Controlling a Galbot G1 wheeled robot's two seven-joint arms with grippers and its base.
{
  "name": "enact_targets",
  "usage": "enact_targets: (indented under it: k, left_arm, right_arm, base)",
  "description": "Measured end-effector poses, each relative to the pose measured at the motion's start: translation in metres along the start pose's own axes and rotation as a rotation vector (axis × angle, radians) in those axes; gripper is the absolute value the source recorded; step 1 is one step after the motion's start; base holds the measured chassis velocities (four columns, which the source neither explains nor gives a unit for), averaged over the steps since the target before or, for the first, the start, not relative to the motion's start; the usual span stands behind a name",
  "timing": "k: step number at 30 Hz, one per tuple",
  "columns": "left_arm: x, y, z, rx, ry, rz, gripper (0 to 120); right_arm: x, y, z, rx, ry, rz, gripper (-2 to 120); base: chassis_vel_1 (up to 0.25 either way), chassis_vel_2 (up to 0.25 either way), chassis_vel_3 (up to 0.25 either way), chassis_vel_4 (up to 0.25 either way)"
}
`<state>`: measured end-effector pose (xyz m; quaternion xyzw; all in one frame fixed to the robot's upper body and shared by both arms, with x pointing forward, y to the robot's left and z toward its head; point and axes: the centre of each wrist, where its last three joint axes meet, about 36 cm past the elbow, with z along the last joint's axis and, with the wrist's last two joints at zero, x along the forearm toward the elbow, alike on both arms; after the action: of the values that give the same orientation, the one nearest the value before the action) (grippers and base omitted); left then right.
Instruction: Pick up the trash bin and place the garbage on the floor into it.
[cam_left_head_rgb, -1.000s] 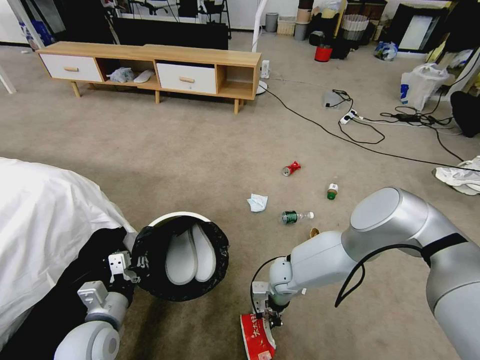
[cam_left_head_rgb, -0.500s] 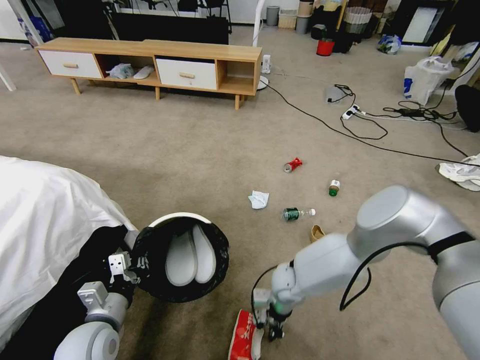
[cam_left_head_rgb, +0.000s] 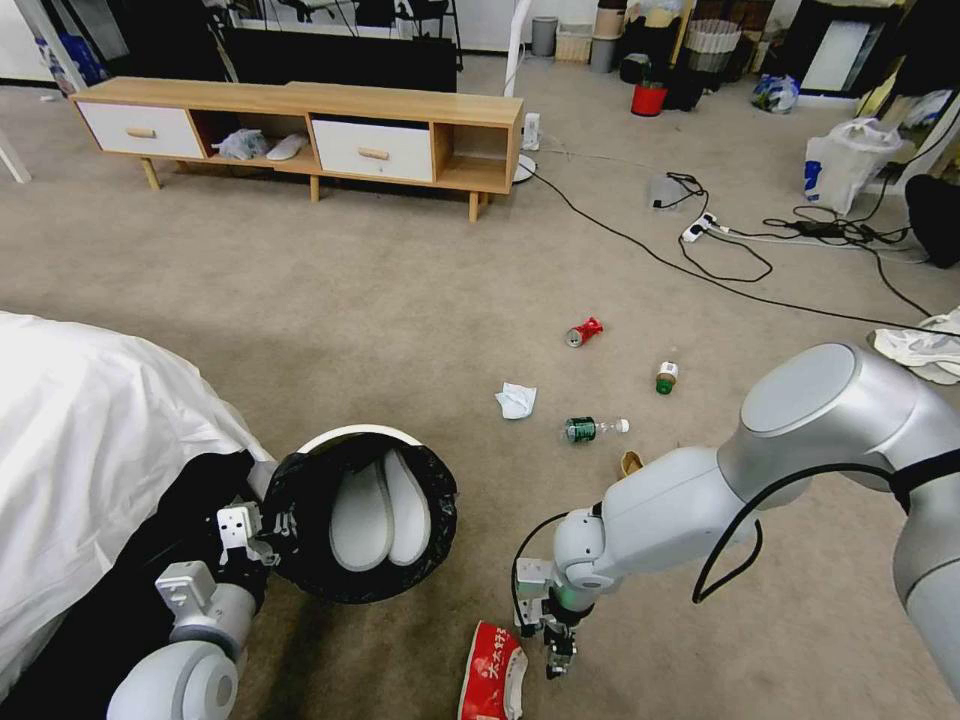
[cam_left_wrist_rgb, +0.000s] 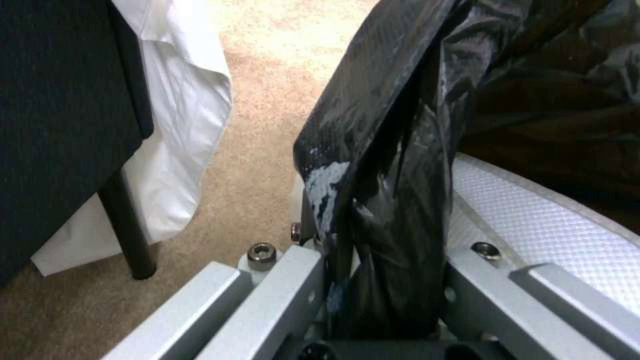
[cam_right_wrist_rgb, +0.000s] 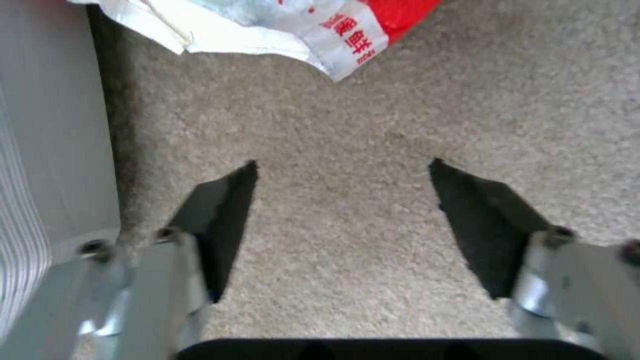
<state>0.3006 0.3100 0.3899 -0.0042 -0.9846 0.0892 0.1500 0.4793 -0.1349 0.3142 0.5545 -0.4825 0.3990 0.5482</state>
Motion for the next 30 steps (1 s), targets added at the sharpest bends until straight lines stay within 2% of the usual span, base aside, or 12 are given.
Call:
enact_targets:
  k: [1, 5, 7, 18, 22, 24, 30]
  left_arm:
    - [0.000, 0.000, 0.000, 0.000, 0.000, 0.000, 1]
    - [-0.001, 0.001, 0.002, 0.001, 0.005, -0.002, 1]
    - [-0.001, 0.001, 0.002, 0.001, 0.006, -0.003, 1]
    - [-0.006, 0.006, 0.005, 0.001, 0.011, -0.018, 1]
    - [-0.007, 0.008, 0.004, 0.002, 0.009, -0.027, 1]
    - [-0.007, 0.010, 0.003, 0.003, 0.007, -0.032, 1]
    - [-0.007, 0.012, 0.003, 0.005, 0.006, -0.038, 1]
  right_arm:
    - [0.000, 0.000, 0.000, 0.000, 0.000, 0.000, 73]
    - [0.008, -0.002, -0.002, 0.002, -0.007, 0.011, 93]
    - [0.011, -0.004, -0.002, 0.003, -0.009, 0.016, 98]
    - [0.026, -0.012, -0.015, 0.051, 0.009, 0.046, 100]
    - [0.023, -0.014, -0.022, 0.099, 0.031, 0.054, 100]
    - [0.017, -0.015, -0.027, 0.156, 0.055, 0.060, 100]
    - [0.009, -0.015, -0.035, 0.210, 0.078, 0.064, 100]
  base:
    - [0.000, 0.000, 0.000, 0.000]
    - [0.000, 0.000, 0.000, 0.000]
    - [0.000, 0.000, 0.000, 0.000]
    - [0.000, 0.000, 0.000, 0.000]
    - [0.000, 0.000, 0.000, 0.000]
    - [0.000, 0.000, 0.000, 0.000]
    - [0.000, 0.000, 0.000, 0.000]
